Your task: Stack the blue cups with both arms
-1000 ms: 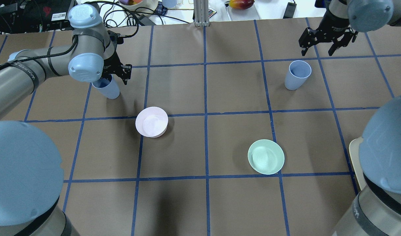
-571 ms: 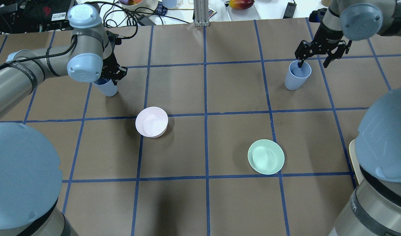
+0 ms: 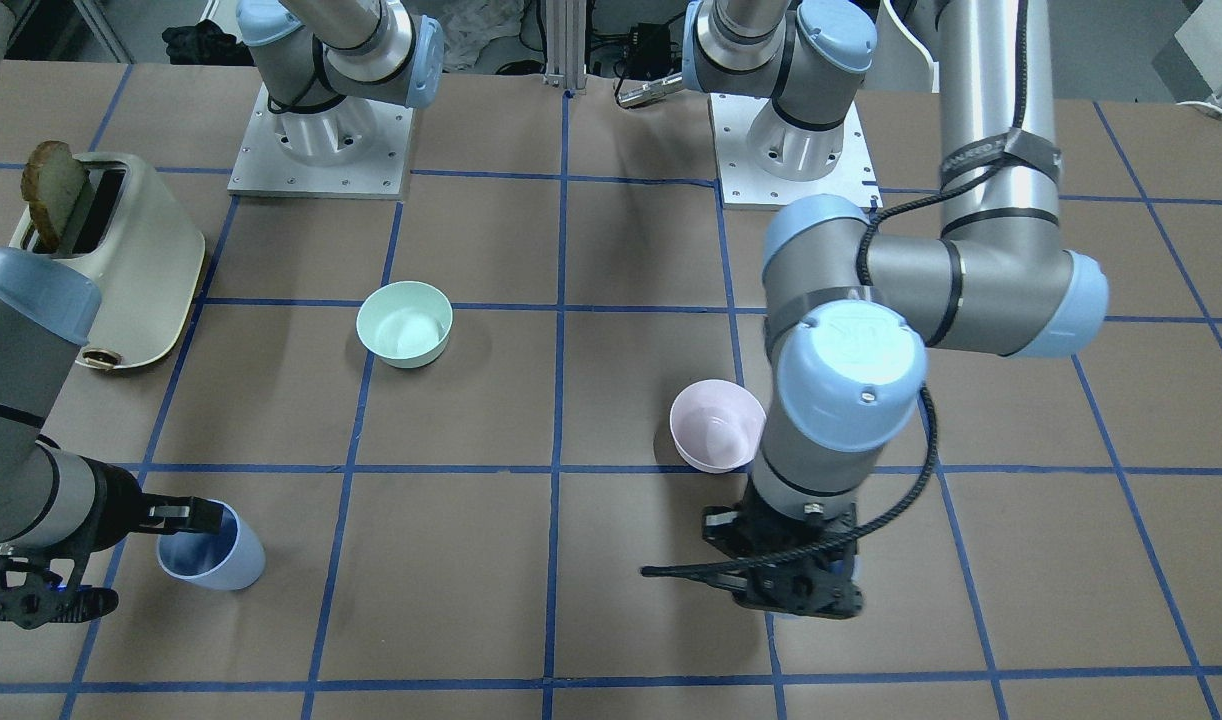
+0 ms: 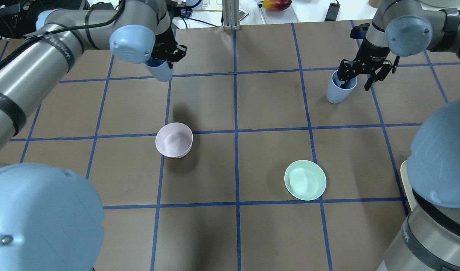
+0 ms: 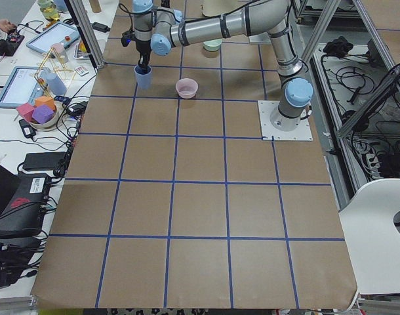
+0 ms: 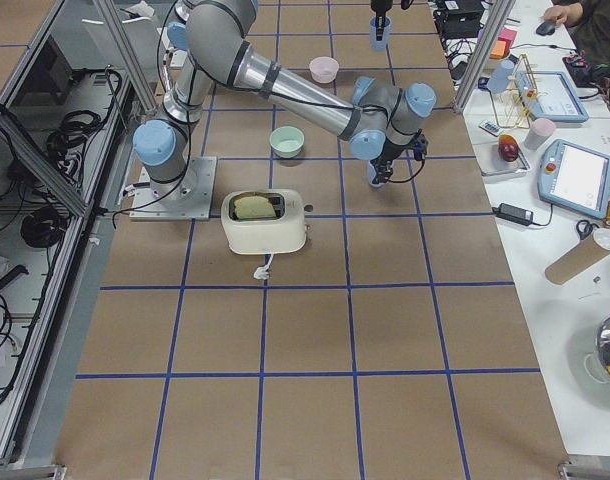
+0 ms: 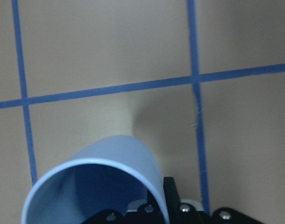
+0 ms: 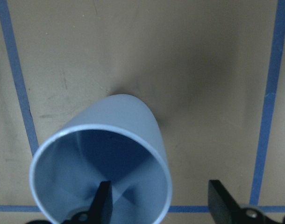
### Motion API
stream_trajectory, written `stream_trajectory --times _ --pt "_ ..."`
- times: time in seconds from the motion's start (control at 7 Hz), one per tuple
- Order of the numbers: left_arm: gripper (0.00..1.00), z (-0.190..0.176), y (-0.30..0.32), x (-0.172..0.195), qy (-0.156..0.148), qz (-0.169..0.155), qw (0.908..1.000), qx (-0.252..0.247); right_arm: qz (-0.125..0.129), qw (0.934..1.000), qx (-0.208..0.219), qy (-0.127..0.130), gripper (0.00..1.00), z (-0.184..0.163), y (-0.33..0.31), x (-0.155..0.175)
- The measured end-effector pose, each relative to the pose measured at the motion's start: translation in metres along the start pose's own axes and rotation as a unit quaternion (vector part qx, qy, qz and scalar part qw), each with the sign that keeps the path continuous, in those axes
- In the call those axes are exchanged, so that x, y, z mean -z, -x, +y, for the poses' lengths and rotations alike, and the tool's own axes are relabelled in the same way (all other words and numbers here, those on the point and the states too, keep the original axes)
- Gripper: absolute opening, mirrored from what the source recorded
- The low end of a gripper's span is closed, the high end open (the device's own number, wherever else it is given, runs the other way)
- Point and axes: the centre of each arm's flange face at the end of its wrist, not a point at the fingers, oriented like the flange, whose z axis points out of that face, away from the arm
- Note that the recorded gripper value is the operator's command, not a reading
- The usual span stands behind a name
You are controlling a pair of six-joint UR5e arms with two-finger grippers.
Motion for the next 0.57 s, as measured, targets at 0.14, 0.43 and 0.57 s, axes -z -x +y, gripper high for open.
stream_trajectory --times 0.14,0.43,0.57 --pt "0.0 0.005 -0.061 0.0 0.002 0.031 0.9994 -0.018 0.0 1.0 0.0 0.001 0.0 0.0 0.0 -0.001" --pt "0.0 0.014 -0.127 -0.025 0.009 0.064 0.9973 -0.034 0.0 1.0 -0.003 -0.001 0.0 0.0 -0.001 0.004" --pt "0.0 0.012 -0.137 -0.044 0.009 0.072 0.9967 -0.037 -0.001 1.0 -0.006 -0.004 0.0 0.0 -0.005 0.014"
